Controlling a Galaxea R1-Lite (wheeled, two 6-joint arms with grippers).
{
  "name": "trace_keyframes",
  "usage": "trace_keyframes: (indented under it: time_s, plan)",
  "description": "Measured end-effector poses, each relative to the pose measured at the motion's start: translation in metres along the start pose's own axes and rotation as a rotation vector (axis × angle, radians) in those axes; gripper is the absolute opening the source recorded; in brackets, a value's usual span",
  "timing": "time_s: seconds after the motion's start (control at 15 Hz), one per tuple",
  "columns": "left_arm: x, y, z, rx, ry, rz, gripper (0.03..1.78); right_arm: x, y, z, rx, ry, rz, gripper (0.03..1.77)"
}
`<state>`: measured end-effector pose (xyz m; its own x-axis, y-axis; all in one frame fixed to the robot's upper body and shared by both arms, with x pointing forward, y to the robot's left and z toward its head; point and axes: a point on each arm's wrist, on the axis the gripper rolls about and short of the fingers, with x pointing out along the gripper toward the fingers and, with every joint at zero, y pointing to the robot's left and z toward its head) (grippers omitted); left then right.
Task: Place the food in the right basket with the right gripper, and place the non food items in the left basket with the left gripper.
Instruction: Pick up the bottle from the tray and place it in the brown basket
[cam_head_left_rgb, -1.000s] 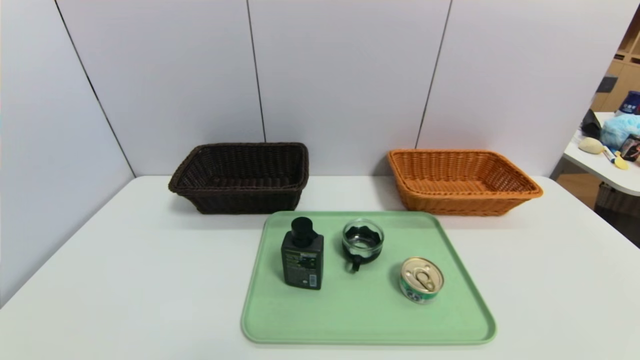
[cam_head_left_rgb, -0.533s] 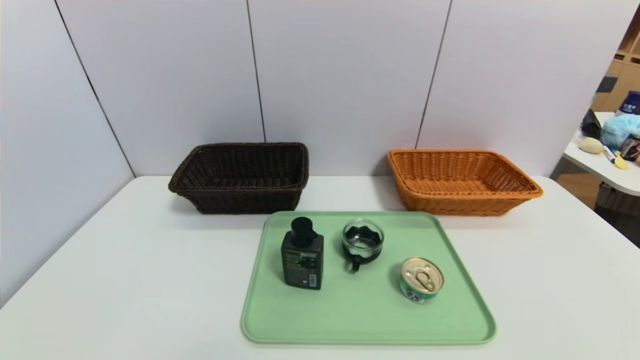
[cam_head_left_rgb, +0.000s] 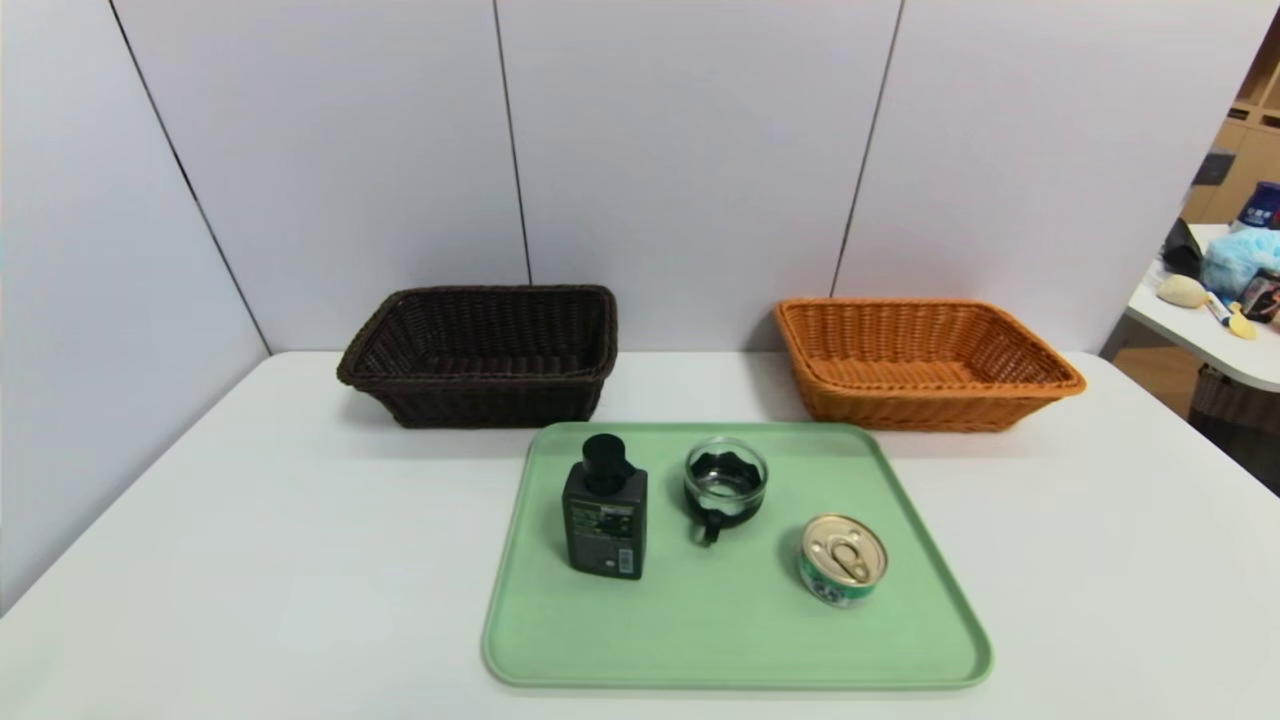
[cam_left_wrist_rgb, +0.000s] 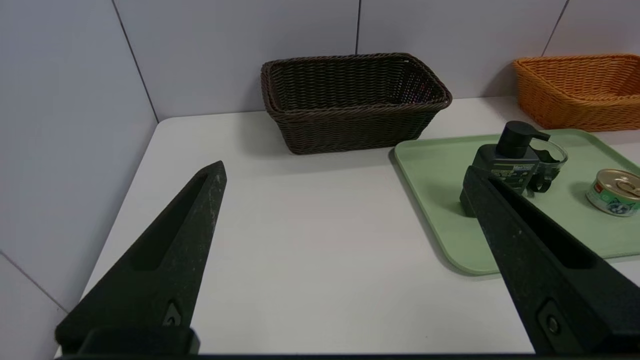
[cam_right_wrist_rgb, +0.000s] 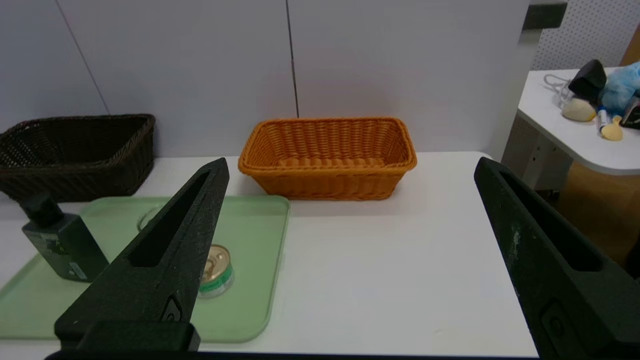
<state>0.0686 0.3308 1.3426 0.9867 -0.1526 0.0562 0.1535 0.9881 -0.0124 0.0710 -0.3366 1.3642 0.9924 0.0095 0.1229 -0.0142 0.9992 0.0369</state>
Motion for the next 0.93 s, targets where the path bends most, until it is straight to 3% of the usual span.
trace_keyframes:
  time_s: [0.27,0.47,0.67,0.8,0.93]
  plan:
    - [0.052,0.006,0.045,-0.007,0.057,-0.021,1.69,0.059,0.002,0.057,-0.007,0.038,0.006,1.7]
    - [0.1,0.008,0.057,-0.018,0.109,-0.076,1.69,0.113,0.006,0.067,-0.003,0.117,0.058,1.7]
    - [0.143,-0.003,0.043,-0.038,0.193,-0.201,1.69,0.157,0.014,0.067,0.027,0.188,0.129,1.7]
    - [0.165,-0.01,0.023,-0.045,0.245,-0.293,1.69,0.176,0.018,0.065,0.067,0.222,0.193,1.7]
    - [0.177,-0.014,-0.001,-0.054,0.302,-0.359,1.69,0.185,0.02,0.061,0.089,0.248,0.204,1.7]
